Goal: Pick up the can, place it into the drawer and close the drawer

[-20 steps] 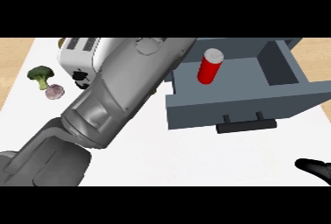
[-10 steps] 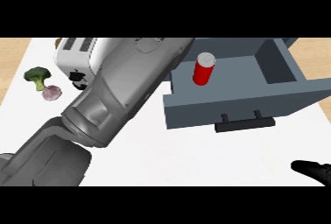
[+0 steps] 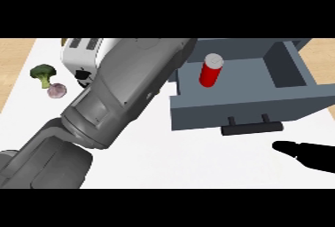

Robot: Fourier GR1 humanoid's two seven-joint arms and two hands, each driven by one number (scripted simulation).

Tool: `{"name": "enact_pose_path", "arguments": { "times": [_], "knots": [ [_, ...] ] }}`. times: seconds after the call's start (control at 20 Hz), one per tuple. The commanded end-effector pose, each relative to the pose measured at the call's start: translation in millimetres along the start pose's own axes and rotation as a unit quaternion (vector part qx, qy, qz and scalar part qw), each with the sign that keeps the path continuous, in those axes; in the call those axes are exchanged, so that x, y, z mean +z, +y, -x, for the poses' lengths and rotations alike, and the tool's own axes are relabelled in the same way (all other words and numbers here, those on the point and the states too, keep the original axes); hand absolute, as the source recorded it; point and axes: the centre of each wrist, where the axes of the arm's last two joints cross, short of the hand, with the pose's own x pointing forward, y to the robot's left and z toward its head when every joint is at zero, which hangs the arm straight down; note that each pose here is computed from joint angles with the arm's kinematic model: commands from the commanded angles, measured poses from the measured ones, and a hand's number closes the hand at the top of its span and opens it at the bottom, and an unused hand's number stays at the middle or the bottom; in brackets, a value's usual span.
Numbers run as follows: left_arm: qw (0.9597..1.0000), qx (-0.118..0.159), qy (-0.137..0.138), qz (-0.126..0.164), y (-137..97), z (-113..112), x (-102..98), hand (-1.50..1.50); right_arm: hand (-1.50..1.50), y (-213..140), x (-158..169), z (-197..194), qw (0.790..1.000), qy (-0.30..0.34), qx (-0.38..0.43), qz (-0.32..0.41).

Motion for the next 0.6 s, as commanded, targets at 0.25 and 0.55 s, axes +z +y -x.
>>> {"name": "enact_pose_path", "arguments": {
  "times": [0.25, 0.55],
  "knots": [
    [0.9999, -0.008, -0.009, -0.006, 0.8, 0.9, -1.9, -1.50, -1.50, 48.4, -29.4, 15.4, 0.989, -0.017, 0.135, -0.057],
    [0.9997, -0.017, -0.014, 0.011, 11.7, 12.3, -6.4, -1.50, -1.50, 79.1, -50.3, 55.8, 0.973, -0.006, 0.219, -0.076]
  ]
}}
